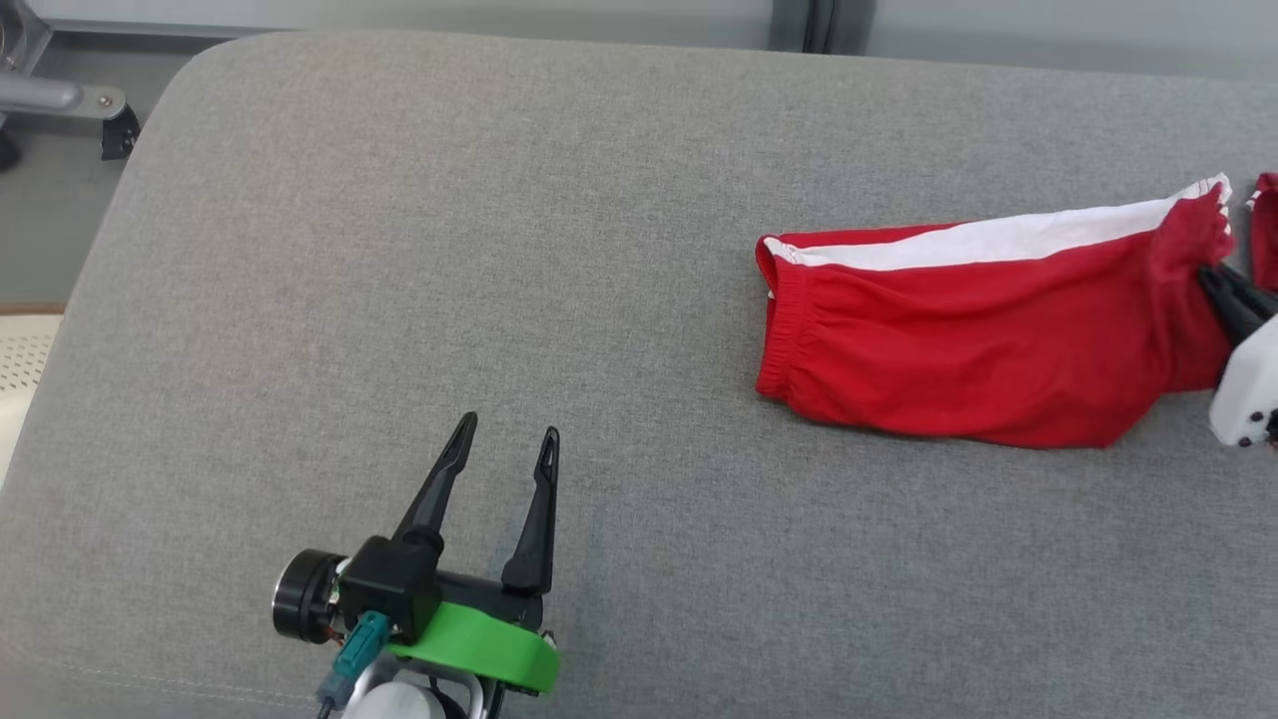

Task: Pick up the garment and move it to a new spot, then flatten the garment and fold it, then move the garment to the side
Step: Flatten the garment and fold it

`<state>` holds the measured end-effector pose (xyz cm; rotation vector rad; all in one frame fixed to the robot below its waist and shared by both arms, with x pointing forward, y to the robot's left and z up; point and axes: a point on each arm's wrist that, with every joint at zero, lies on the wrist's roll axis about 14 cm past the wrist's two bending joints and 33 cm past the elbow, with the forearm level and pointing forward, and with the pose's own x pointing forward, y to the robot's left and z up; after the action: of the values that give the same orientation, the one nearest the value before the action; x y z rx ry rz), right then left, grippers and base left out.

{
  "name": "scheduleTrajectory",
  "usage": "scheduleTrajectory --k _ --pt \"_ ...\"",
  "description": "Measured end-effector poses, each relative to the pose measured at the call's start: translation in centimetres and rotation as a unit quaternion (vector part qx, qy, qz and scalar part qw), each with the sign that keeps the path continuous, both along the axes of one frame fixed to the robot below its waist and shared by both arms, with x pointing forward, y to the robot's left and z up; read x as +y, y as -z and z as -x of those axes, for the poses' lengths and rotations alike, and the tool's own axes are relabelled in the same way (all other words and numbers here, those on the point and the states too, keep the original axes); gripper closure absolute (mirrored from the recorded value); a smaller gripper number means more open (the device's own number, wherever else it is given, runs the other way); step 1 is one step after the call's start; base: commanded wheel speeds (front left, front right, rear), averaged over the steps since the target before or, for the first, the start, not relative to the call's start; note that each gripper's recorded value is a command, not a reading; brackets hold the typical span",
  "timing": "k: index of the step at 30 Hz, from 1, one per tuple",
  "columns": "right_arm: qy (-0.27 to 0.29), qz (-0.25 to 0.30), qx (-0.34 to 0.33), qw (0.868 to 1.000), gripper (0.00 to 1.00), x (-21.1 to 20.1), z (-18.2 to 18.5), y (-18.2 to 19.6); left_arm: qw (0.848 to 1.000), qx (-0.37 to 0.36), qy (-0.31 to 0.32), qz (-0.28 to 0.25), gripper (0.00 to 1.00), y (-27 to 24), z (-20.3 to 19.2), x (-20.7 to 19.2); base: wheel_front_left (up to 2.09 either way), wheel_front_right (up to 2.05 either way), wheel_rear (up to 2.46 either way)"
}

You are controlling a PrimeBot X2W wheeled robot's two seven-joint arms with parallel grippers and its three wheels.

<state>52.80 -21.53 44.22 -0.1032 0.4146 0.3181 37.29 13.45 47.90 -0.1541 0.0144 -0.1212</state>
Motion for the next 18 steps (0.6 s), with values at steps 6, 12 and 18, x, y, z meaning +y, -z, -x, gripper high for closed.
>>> scheduleTrajectory --k 6,12,18 --pt "-0.068 -0.041 -0.045 0.996 1.00 6.6 0.8 -3.4 1.000 -0.004 0.006 0.000 0.00 -0.3 1.0 -0.4 0.00 0.00 0.00" --pt "-0.131 -0.090 -0.064 0.985 1.00 13.8 2.6 -5.6 1.000 -0.015 0.005 0.004 0.00 -1.1 2.0 -0.5 0.00 0.00 0.00" --pt "-0.184 -0.127 -0.039 0.974 1.00 20.4 4.7 -5.3 1.000 -0.019 -0.010 0.008 0.00 -1.4 2.8 0.2 0.00 0.00 0.00"
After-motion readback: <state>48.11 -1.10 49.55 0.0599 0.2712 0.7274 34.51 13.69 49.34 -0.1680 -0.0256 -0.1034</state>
